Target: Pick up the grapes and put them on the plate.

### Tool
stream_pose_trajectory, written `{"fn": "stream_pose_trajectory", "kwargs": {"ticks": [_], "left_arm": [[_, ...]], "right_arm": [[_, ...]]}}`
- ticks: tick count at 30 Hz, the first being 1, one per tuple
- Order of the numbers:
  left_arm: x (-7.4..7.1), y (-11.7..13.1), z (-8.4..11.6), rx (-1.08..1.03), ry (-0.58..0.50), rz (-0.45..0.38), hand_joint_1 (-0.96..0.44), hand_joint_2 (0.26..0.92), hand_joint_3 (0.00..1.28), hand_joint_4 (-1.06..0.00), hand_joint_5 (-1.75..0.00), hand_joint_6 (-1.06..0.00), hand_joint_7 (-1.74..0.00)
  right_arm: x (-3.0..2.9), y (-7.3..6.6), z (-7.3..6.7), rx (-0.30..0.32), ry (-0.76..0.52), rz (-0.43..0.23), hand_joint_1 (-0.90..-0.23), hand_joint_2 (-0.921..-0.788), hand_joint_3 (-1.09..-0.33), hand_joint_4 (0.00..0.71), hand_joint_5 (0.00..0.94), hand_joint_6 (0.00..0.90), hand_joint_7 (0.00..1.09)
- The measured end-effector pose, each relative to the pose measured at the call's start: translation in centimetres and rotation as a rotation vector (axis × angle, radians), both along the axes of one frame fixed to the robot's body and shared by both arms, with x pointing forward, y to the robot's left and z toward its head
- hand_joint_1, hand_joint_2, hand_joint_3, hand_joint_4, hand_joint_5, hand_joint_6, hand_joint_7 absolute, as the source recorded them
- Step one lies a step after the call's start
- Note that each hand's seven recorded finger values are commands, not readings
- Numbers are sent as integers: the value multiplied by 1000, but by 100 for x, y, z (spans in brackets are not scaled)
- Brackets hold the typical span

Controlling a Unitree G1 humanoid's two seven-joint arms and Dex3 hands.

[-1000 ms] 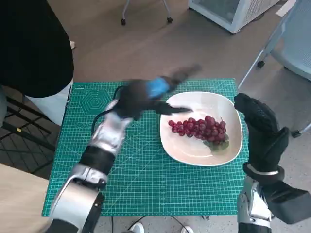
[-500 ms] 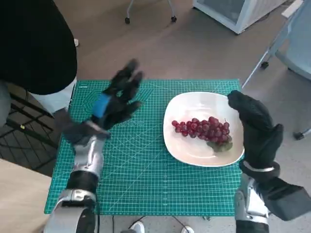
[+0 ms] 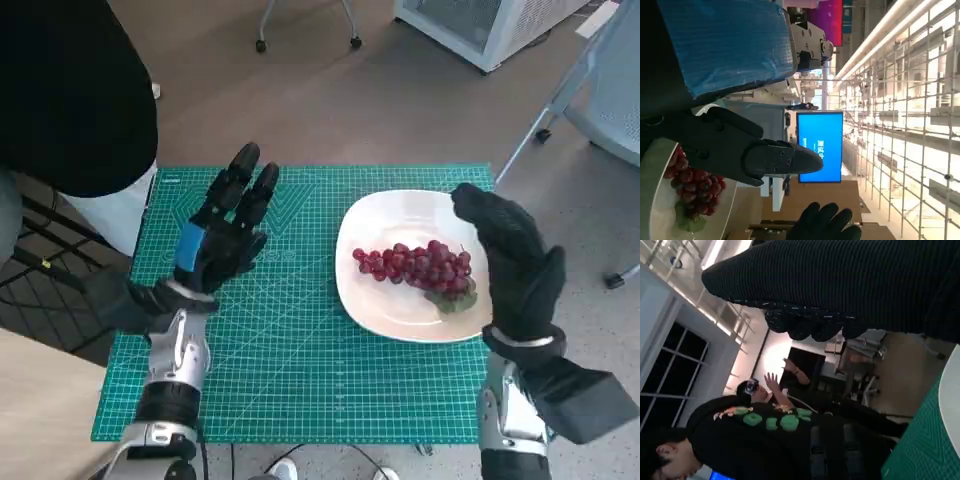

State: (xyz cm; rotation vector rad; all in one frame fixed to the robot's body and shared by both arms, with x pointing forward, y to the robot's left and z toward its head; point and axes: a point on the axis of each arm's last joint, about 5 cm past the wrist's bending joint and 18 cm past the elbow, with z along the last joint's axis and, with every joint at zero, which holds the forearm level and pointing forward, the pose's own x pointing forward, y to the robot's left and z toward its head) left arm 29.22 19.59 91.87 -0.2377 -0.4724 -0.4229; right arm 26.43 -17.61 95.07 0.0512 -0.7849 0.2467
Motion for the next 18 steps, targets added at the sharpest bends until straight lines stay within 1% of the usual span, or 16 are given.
{"fn": "stream_pose_trajectory", "kwargs": {"ticks": [9, 18], "left_arm": [[-76, 51, -52, 2, -10, 61, -609, 921, 359, -144, -11, -240, -29], [-122, 82, -77, 14, -7, 83, -618, 921, 359, -165, -15, -241, -23]], "right_arm": [[8, 17, 2, -12, 5, 21, -670, -921, -732, 322, 0, 135, 206], [16, 7, 5, -20, 7, 36, -669, -921, -734, 321, 0, 130, 214]]}}
